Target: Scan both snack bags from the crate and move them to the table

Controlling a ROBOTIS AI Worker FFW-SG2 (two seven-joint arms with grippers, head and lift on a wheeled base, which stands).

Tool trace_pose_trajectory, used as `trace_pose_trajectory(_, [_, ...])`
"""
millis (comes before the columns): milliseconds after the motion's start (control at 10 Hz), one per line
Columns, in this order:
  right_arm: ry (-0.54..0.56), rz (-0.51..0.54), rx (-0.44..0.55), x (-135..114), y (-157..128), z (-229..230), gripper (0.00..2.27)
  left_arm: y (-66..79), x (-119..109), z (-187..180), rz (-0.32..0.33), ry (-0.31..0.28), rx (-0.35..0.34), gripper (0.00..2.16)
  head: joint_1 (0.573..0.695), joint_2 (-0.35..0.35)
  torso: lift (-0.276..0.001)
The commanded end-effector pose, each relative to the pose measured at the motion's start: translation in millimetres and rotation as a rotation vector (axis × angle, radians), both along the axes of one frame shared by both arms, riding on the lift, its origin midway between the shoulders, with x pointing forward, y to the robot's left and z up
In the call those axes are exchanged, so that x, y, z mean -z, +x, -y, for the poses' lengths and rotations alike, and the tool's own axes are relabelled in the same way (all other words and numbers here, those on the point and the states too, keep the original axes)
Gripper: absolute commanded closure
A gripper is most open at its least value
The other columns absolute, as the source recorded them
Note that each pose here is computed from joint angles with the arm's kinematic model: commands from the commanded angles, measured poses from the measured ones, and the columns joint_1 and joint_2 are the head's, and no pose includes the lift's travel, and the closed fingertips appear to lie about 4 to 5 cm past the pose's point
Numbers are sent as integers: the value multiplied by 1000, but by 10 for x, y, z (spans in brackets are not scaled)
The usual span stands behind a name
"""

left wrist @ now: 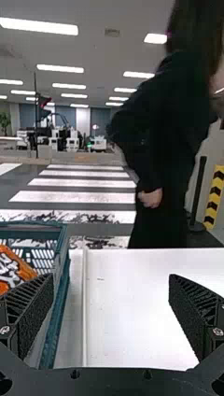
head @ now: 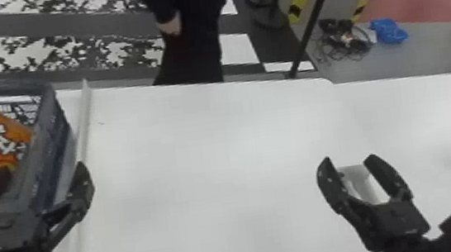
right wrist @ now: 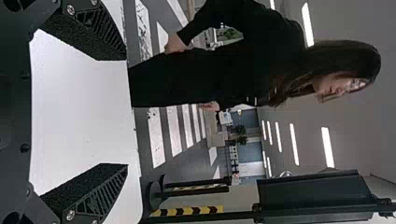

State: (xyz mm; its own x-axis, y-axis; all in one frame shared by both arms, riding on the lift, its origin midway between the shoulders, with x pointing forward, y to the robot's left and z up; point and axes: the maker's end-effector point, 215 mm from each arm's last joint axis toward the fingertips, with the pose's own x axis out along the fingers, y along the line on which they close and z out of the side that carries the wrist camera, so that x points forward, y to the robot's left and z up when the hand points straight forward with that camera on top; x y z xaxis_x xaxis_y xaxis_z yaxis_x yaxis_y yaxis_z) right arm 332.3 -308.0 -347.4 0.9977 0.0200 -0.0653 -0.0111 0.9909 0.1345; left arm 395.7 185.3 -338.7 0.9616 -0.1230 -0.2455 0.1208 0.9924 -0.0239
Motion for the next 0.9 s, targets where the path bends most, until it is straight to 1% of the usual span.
trace_pose_trajectory(0, [-5,-5,6,25,-11,41,113,247,39,-134,-41,13,-18,80,695,-196,-87])
trace_pose_trajectory(200, [-6,-8,10,42,-14,61,113,509,81,-433,-86,48,-64,80,695,-170,-87])
trace_pose_trajectory(300, [-9,-10,10,51,-16,60,113,638,-20,-631,-68,51,-98,80,695,-147,-87])
trace_pose_trajectory(400, [-7,-12,10,69,-8,59,113,740,-93,-831,-62,64,-130,80,695,-119,-87])
trace_pose_trajectory(500, [-9,-16,12,99,-8,73,113,824,-60,-1030,-84,78,-161,80,695,-89,-87])
trace_pose_trajectory(600, [-5,-23,14,142,-15,75,113,899,38,-1190,-121,85,-184,80,695,-57,-87])
trace_pose_trajectory(700, [-5,-30,14,179,-20,74,113,996,107,-1325,-134,88,-205,83,695,-41,-87])
trace_pose_trajectory(800, [-5,-30,14,183,-27,76,113,1047,229,-1396,-158,90,-218,83,695,-13,-87])
